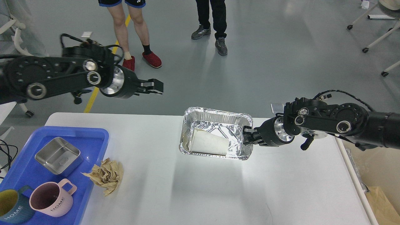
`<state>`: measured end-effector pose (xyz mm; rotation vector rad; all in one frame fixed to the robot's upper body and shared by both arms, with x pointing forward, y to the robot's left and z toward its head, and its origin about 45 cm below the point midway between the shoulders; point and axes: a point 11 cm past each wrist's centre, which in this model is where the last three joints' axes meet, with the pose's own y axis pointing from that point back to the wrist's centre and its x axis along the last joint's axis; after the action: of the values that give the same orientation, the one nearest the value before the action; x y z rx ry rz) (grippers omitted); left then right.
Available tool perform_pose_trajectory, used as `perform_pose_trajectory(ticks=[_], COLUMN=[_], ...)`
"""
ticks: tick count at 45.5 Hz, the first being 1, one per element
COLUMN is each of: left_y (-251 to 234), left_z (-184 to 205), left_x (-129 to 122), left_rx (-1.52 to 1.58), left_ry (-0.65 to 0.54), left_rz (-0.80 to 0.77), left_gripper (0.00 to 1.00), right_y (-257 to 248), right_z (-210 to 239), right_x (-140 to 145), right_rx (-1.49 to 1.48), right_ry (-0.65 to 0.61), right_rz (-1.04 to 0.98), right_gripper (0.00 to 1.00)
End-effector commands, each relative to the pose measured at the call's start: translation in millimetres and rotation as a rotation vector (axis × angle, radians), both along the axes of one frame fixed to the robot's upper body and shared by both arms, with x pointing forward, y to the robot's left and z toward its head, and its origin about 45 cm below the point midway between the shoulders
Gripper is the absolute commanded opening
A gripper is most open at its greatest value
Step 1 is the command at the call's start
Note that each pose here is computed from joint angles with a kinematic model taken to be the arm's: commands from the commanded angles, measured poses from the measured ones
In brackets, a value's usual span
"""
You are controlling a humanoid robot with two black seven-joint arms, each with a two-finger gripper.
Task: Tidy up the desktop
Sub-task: 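Release the paper cup and raise the left gripper away, then lower the left gripper onto the crumpled tan cloth and grasp it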
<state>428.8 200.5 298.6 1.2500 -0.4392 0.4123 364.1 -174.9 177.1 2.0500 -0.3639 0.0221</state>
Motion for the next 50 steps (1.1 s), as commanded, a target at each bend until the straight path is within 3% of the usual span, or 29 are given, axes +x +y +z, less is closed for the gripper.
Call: perform_pose_trajectory(ticks=[1,9,17,30,43,50], left_y=[55.6,113.9,147.9,209.1,220.4,208.7], left_z=[10.9,20.8,15.7,8.1,9.0,-30.7], left_x=[-14.8,-41.2,-82.6,-123.7,-125.6,-122.2], left_rx=[-0.027,-0.044,-0.043,-0.039,-0.053,-0.033], left_ry=[-0.009,0.009,0.111,0.194,0.164,0.167], left_rz=[0.100,0.204,0.228,0.359,0.412,0.451], left_gripper=[0.73,0.77,0.78,0.77,0.77,0.77], right_y=[4.1,12.3,14.5,15.0,21.5,22.5], right_z=[-0.8,-2.7,-2.5,-3.2,-5.2,-5.4], right_x=[-0.4,-2.1,-2.2,-2.8,-2.9,-3.0], right_rx=[0.001,0.005,0.006,0.007,0.008,0.008], right_ry=[0.000,0.002,0.000,0.002,0.003,0.002], right_rz=[0.007,0.020,0.024,0.025,0.035,0.037], right_gripper=[0.00,0.00,0.00,0.00,0.00,0.00])
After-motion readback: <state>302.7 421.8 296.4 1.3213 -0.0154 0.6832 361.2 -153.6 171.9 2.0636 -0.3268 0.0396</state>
